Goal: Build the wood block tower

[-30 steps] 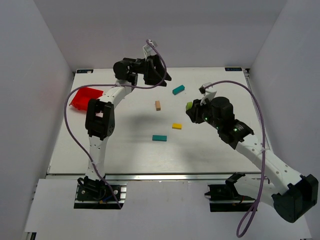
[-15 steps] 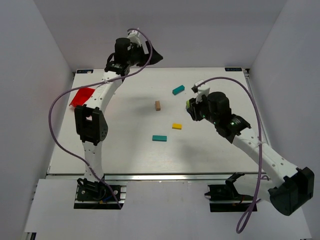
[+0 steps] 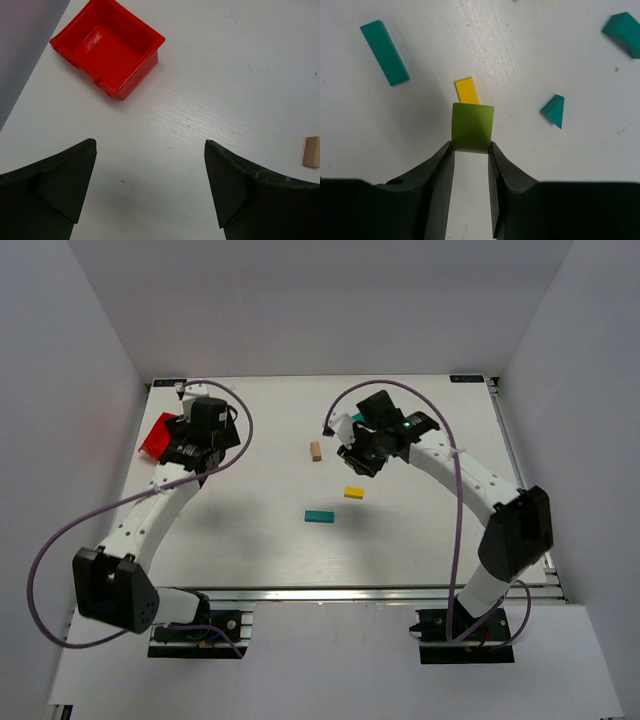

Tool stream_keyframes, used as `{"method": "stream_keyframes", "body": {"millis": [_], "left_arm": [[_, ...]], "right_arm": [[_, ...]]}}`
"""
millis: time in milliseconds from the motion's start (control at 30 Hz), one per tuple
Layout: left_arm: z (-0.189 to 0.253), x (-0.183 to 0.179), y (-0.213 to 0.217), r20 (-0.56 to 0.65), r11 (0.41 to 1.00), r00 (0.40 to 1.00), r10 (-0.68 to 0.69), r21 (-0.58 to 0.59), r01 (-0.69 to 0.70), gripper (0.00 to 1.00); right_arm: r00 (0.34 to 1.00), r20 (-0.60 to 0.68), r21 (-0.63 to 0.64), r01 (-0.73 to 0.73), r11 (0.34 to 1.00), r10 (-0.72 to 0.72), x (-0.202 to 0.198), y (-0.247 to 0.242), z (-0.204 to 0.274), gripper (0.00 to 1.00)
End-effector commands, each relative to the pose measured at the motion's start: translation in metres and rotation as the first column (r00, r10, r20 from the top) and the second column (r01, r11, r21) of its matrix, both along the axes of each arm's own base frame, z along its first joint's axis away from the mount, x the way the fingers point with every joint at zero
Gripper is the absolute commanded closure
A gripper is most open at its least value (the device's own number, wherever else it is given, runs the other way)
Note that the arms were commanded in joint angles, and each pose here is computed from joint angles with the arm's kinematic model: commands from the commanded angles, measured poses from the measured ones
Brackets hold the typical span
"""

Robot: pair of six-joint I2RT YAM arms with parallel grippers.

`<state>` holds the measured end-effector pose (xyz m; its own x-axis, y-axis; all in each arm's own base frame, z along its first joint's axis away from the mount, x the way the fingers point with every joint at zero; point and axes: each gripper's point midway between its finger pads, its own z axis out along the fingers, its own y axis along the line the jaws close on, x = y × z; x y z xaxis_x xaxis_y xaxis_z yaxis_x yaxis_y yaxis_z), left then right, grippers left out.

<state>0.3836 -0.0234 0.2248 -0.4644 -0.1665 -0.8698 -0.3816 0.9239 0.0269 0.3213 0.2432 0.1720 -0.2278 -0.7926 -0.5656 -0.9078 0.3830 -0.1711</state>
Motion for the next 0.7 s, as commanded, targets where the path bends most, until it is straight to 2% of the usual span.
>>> {"method": "stream_keyframes", "body": {"millis": [0,100,267,467,567,667], "left_arm": [[0.009,-0.012,0.012,0.083,0.999,0.996,0.035,0.004,-0.036,0.02],[0.005,-0.015,0.013,0.121,1.000,0.993,0.013,0.012,-0.014,0.02],[0.008,-0.019,0.018,0.108,0.999,0.994,0.035,0.024,-0.038,0.02],[0.021,-0.029,0.033,0.103,0.991,0.989,0.110,0.061,-0.117,0.02],[0.031,-0.042,0.045,0.107,0.975,0.971,0.216,0.038,-0.221,0.02],[0.049,-0.053,0.056,0.160,0.958,0.947,0.280,0.025,-0.287,0.02]], "right_arm": [[0.983,-0.088,-0.107,-0.173,0.979,0.164,-0.019,0.010,-0.014,1.00],[0.971,-0.097,-0.169,-0.230,0.958,0.216,-0.014,0.027,-0.021,1.00],[0.935,-0.101,-0.175,-0.352,0.919,0.339,-0.029,0.056,-0.030,1.00],[0.905,-0.123,-0.260,-0.426,0.867,0.408,-0.044,0.075,-0.072,1.00],[0.899,-0.150,-0.265,-0.437,0.859,0.411,-0.051,0.080,-0.082,1.00],[0.887,-0.167,-0.292,-0.461,0.838,0.430,-0.059,0.083,-0.089,1.00]]}}
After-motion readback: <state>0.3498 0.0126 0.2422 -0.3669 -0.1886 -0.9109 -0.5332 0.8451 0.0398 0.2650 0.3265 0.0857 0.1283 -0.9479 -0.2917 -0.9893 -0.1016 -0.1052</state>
